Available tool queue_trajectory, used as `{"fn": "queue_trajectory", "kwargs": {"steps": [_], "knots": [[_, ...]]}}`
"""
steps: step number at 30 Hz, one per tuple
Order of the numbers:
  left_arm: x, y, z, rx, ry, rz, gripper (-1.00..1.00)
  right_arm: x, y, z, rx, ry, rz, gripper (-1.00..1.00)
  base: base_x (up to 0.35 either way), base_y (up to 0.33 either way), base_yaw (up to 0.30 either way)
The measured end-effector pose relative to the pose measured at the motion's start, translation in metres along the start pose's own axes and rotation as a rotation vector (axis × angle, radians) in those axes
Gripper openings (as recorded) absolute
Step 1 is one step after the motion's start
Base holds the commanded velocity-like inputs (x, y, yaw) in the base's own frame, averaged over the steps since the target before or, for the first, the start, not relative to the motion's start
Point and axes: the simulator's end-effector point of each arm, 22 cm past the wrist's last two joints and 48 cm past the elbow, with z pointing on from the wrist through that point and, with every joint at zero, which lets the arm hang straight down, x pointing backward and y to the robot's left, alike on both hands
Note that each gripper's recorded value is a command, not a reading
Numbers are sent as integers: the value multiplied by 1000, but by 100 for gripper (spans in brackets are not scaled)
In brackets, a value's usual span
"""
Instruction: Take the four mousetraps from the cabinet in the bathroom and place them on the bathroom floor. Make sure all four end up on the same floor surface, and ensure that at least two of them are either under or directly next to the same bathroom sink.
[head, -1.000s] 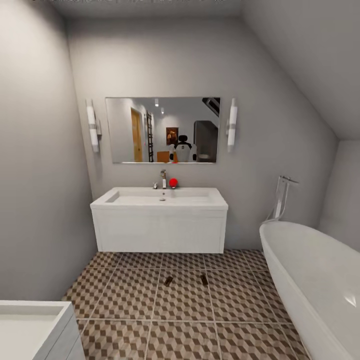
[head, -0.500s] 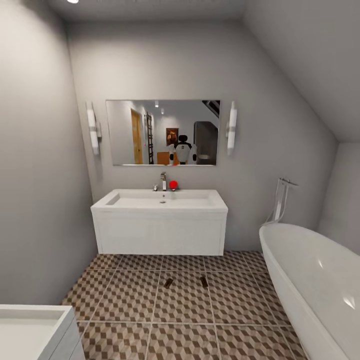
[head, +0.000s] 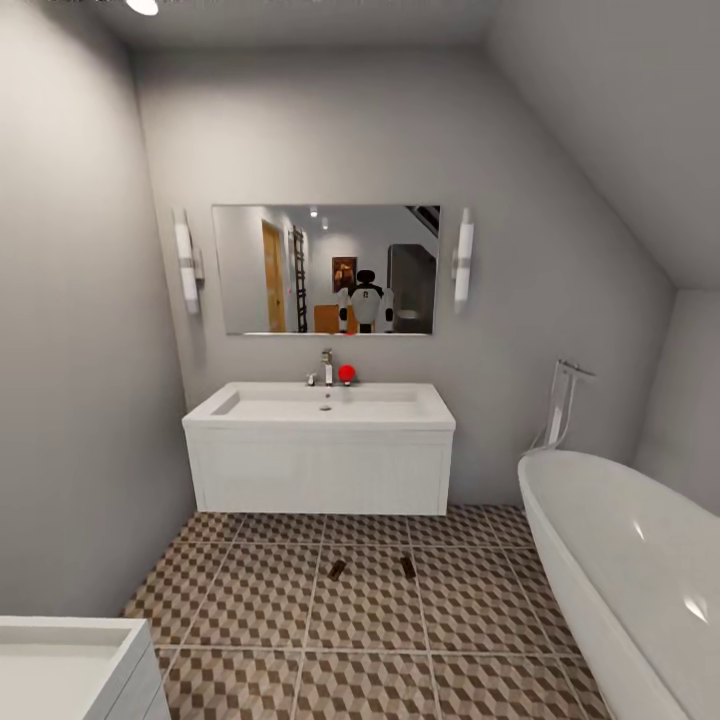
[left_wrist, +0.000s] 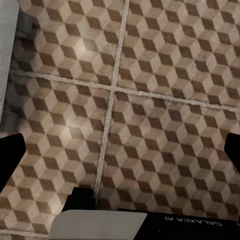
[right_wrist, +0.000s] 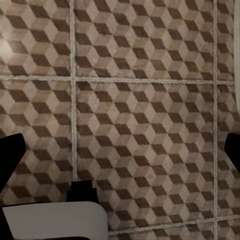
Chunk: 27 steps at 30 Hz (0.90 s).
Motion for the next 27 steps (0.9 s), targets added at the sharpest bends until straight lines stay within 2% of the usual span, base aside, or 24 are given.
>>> {"fn": "queue_trajectory", "kwargs": {"steps": [27], "knots": [[3,1,-37,-5,22,0,100,-9,-4,-37,-7,10,-2,100,0,0,0]]}}
